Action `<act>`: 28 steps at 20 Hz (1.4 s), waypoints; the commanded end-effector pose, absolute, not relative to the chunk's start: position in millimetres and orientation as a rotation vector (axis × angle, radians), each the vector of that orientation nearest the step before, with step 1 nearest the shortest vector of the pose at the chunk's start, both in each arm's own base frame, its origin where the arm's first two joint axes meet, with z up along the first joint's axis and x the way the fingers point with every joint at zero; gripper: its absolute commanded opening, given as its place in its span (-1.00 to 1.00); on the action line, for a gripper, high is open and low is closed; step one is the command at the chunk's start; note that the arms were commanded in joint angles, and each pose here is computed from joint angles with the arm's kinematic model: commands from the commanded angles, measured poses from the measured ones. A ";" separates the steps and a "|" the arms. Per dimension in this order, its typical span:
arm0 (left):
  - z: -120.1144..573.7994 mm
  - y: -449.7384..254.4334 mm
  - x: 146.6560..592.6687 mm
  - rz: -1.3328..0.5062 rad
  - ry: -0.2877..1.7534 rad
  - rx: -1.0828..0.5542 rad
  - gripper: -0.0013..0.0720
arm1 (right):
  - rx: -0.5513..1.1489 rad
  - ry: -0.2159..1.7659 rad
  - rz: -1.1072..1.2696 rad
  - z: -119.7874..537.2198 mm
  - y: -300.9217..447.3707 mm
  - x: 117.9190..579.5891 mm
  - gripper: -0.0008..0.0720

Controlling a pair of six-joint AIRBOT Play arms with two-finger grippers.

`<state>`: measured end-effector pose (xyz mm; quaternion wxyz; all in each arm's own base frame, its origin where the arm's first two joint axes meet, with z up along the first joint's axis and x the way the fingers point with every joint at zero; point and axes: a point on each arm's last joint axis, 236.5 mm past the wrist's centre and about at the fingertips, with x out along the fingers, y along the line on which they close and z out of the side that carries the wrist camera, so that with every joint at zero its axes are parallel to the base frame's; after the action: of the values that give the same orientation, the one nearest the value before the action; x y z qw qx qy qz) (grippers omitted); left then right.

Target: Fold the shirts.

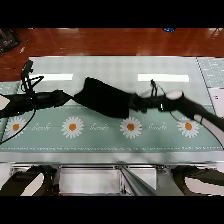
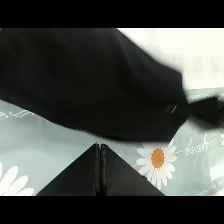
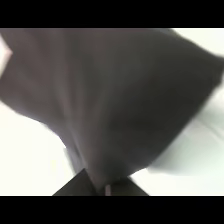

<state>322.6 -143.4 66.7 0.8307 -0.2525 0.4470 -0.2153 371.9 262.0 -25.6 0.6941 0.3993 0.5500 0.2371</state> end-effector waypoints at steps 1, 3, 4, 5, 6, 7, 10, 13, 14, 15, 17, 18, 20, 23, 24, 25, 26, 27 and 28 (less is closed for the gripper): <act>64.8 -143.9 323.1 -0.456 0.954 -0.541 -0.90 | 0.699 1.085 0.624 61.6 273.3 427.1 -0.91; 65.0 -144.0 323.2 -0.456 0.953 -0.541 -0.90 | 0.553 0.990 0.548 116.5 249.3 458.0 -0.91; 65.0 -144.0 323.2 -0.456 0.953 -0.541 -0.90 | 0.519 0.953 0.513 140.3 234.4 467.9 -0.92; 64.9 -144.1 323.1 -0.457 0.954 -0.541 -0.90 | 0.506 0.924 0.493 162.5 220.0 474.3 -0.91; 64.9 -144.0 323.1 -0.456 0.954 -0.541 -0.90 | 0.505 0.904 0.483 182.1 204.9 477.5 -0.92; 65.0 -144.1 323.1 -0.457 0.954 -0.542 -0.90 | 0.510 0.901 0.471 195.5 190.4 477.9 -0.92; 65.4 -144.4 323.3 -0.457 0.953 -0.545 -0.90 | 0.514 0.915 0.403 220.6 138.1 472.8 -0.92; 67.1 -139.1 328.3 -0.448 0.929 -0.532 -0.90 | 0.573 0.899 0.282 242.5 72.2 459.1 -0.92; 67.8 -136.8 329.6 -0.442 0.925 -0.535 -0.90 | 0.586 0.905 0.229 246.9 49.4 448.0 -0.92; 67.9 -134.8 330.9 -0.435 0.921 -0.537 -0.90 | 0.588 0.911 0.173 250.2 28.3 435.8 -0.92; 67.9 -133.9 332.9 -0.430 0.915 -0.537 -0.90 | 0.575 0.930 0.073 253.7 -6.5 410.0 -0.92; 67.9 -134.2 332.9 -0.431 0.915 -0.537 -0.90 | 0.568 0.946 0.018 253.9 -23.6 395.4 -0.92; 67.9 -134.2 332.8 -0.431 0.915 -0.538 -0.90 | 0.580 0.984 -0.058 253.1 -46.8 367.4 -0.92; 67.8 -134.2 332.8 -0.431 0.915 -0.538 -0.90 | 0.635 1.060 -0.169 235.2 -73.1 321.5 -0.92; 68.0 -134.2 332.9 -0.431 0.915 -0.538 -0.90 | 0.659 1.082 -0.229 224.8 -84.0 303.9 -0.92; 68.0 -134.2 332.9 -0.431 0.915 -0.538 -0.90 | 0.690 1.104 -0.291 211.7 -94.4 283.2 -0.92; 67.9 -134.2 332.9 -0.431 0.915 -0.538 -0.90 | 0.721 1.134 -0.342 196.4 -101.6 262.1 -0.92; 67.8 -134.2 332.8 -0.431 0.915 -0.538 -0.90 | 0.753 1.176 -0.408 176.4 -109.2 236.5 -0.92; 67.9 -134.2 332.9 -0.431 0.915 -0.538 -0.90 | 0.787 1.216 -0.502 154.7 -119.4 208.7 -0.92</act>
<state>332.4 -134.6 67.6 0.8402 -0.2543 0.4333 -0.2043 277.9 -98.8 199.8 0.7804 0.3300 0.5115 -0.1431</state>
